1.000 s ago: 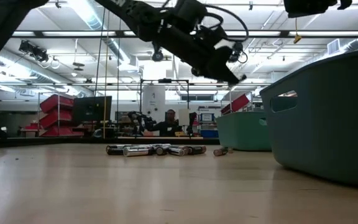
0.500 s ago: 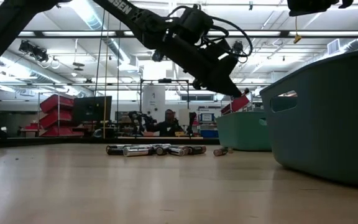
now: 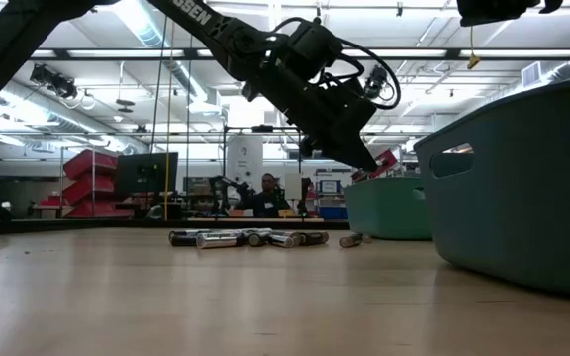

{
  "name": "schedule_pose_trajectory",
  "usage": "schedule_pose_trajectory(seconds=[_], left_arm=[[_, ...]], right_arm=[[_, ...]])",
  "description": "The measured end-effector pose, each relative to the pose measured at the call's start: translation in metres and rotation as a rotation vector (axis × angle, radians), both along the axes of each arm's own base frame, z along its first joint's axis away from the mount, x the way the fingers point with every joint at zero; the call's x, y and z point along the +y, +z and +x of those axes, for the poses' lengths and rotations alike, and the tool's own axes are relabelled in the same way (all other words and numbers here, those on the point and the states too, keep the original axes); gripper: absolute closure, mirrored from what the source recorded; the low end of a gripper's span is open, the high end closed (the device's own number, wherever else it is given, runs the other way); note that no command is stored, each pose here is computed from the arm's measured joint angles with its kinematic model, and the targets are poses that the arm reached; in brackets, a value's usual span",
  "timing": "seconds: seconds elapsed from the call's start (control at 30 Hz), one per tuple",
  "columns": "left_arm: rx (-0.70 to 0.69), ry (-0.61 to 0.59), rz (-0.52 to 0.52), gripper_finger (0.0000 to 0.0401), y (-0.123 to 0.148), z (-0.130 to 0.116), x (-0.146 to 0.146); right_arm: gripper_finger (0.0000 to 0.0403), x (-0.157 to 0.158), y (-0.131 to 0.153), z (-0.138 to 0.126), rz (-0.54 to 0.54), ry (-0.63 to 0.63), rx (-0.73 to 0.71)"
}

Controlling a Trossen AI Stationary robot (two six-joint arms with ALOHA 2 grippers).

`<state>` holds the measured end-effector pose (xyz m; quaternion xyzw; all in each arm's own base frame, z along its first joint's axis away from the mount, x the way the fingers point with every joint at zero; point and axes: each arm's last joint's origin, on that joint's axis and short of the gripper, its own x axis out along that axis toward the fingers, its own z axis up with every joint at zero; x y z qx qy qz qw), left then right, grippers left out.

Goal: Sort batteries
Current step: Put the silver battery into the green bin

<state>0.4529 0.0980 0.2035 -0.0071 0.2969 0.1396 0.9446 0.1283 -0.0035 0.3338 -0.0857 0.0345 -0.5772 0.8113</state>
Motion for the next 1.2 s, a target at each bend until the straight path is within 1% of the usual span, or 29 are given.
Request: schedule_pose_trajectory(seconds=[0.3, 1.0, 1.2], left_arm=[[0.009, 0.002, -0.005, 0.0368, -0.0013, -0.0007, -0.0002], [0.012, 0.004, -0.010, 0.0343, -0.0051, 0.0002, 0.0000], [-0.009, 0.005, -0.006, 0.0333, -0.0034, 0.0013, 0.0003]], right_arm=[[0.0391, 0.0000, 0.0000, 0.0000, 0.000, 0.000, 0.000], [0.0394, 0.0000, 0.0000, 0.0000, 0.000, 0.000, 0.000], [0.0391, 0.0000, 0.0000, 0.0000, 0.000, 0.000, 0.000]])
